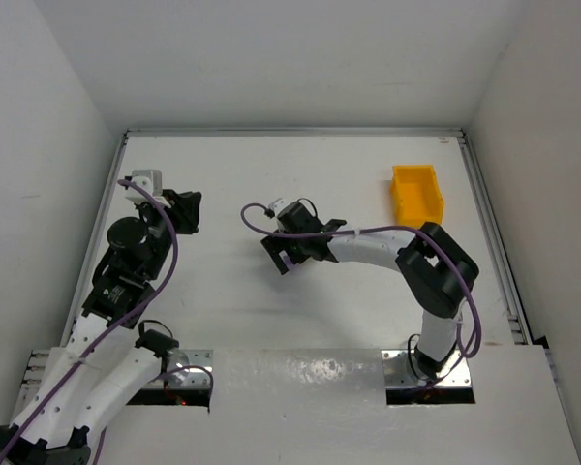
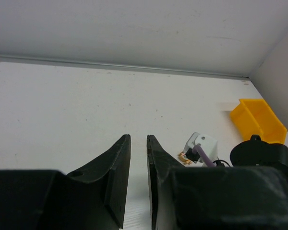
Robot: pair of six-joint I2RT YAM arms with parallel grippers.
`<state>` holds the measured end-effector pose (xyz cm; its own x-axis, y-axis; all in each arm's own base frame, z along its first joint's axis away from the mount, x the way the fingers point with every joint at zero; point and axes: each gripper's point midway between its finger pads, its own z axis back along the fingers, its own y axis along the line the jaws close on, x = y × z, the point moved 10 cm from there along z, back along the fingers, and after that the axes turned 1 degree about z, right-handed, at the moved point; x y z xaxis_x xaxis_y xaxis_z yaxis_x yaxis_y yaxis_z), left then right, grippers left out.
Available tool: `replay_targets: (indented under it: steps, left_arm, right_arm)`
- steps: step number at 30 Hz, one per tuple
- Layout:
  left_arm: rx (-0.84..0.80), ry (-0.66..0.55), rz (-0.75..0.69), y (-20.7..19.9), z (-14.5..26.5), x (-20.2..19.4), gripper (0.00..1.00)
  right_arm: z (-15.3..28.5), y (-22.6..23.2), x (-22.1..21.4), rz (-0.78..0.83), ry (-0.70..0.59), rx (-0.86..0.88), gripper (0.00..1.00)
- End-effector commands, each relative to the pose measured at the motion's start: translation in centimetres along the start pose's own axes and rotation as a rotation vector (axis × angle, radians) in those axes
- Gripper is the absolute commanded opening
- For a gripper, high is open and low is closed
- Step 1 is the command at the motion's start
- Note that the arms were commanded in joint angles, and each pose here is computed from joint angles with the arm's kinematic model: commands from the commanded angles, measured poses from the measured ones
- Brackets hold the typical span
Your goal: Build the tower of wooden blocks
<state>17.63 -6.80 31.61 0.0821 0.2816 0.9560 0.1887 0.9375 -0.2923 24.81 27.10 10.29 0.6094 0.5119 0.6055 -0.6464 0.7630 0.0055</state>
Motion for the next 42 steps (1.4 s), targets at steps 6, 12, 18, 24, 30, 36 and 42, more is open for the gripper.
replay_targets:
  steps: [6,12,18,24,30,36,42]
  left_arm:
    - [-0.056,-0.041,0.013,-0.7,0.3,1.0,0.18]
    - [-0.059,-0.048,0.015,-0.7,0.4,1.1,0.18]
    - [-0.066,-0.049,0.017,-0.7,0.5,1.1,0.18]
    - [-0.085,-0.030,0.022,-0.9,0.2,0.8,0.18]
    - [-0.092,-0.031,0.027,-1.0,0.2,0.8,0.18]
    - [-0.094,-0.038,0.028,-1.0,0.4,0.9,0.18]
    - [-0.101,-0.039,0.028,-1.0,0.5,0.9,0.18]
  right_arm:
    - [-1.8,0.2,0.5,-0.054,0.001,-0.033,0.94]
    - [-2.9,-0.1,-0.1,-0.074,0.015,-0.085,0.83]
    - [-1.9,-0.3,-1.9,-0.153,0.020,-0.139,0.66]
    - [-0.1,-0.3,-6.3,-0.367,-0.013,-0.224,0.64]
    - [-1.3,1.5,-6.2,-0.526,-0.069,-0.197,0.70]
    - [-2.2,2.1,-4.4,-0.555,-0.094,-0.154,0.74]
    - [-2.0,2.3,-4.3,-0.576,-0.106,-0.128,0.83]
